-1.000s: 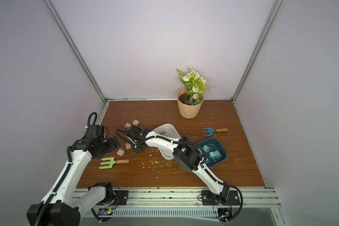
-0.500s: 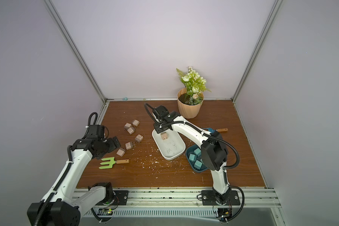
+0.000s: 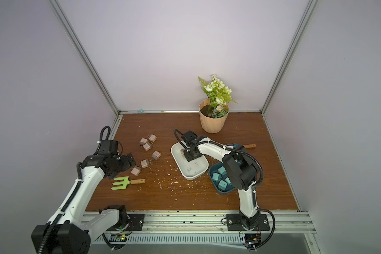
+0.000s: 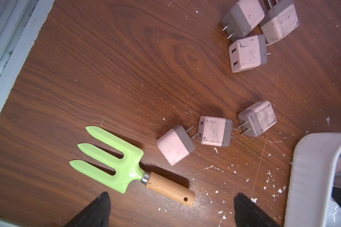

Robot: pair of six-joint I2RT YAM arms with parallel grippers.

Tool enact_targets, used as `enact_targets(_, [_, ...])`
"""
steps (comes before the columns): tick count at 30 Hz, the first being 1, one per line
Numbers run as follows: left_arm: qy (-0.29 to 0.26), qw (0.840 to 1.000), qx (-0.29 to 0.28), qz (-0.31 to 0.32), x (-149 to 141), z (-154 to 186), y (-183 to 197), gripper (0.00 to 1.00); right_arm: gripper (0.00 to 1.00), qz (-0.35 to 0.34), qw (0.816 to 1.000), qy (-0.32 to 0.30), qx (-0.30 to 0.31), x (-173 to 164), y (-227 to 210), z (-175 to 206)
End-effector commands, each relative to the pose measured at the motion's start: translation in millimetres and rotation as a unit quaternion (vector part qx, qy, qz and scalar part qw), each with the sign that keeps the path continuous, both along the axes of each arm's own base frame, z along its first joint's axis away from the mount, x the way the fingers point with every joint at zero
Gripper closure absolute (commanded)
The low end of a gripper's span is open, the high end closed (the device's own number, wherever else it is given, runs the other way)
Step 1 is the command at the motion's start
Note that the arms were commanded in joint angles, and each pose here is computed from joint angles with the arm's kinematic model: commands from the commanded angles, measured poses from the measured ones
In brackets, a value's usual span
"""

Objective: Place the plugs by color into the storage box
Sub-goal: Place the plug in the storage box.

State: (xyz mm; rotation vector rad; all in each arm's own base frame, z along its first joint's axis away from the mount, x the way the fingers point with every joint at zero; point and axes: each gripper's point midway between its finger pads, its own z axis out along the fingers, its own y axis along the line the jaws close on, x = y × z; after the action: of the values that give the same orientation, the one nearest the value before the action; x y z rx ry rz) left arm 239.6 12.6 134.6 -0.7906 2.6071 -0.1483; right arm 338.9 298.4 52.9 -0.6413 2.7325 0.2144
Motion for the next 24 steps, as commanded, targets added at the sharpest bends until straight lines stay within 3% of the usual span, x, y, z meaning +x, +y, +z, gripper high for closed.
enact_targets(1, [0.004, 1.0, 0.003, 0.01, -0.4, 1.2, 4.4, 0.02, 0.53, -0.008, 1.0, 0.007, 0.0, 1.2, 2.8, -11.2])
enact_targets(7, [0.005, 1.0, 0.001, 0.007, -0.6, -0.3, 3.5, 0.02, 0.5, -0.008, 1.0, 0.019, -0.018, -2.2, -1.5, -24.7])
enact_targets(11, [0.004, 1.0, 0.001, 0.007, -0.4, 0.4, 3.6, 0.02, 0.4, -0.011, 1.0, 0.012, -0.019, 0.4, -1.4, -16.0])
enact_targets(17, [0.001, 1.0, 0.005, 0.005, 2.2, 3.6, 4.6, 0.02, 0.2, -0.006, 0.999, -0.053, -0.001, 8.7, 19.5, 56.6])
enact_targets(20, [0.002, 1.0, 0.005, 0.005, 4.4, 2.2, 4.4, 0.02, 0.16, 0.018, 0.996, -0.076, 0.034, -0.3, 55.3, 91.3])
enact_targets(24, [0.001, 1.0, 0.002, 0.006, 7.9, 2.0, 4.0, 0.02, 0.14, 0.057, 0.994, -0.074, 0.054, -19.2, 110.0, 103.5])
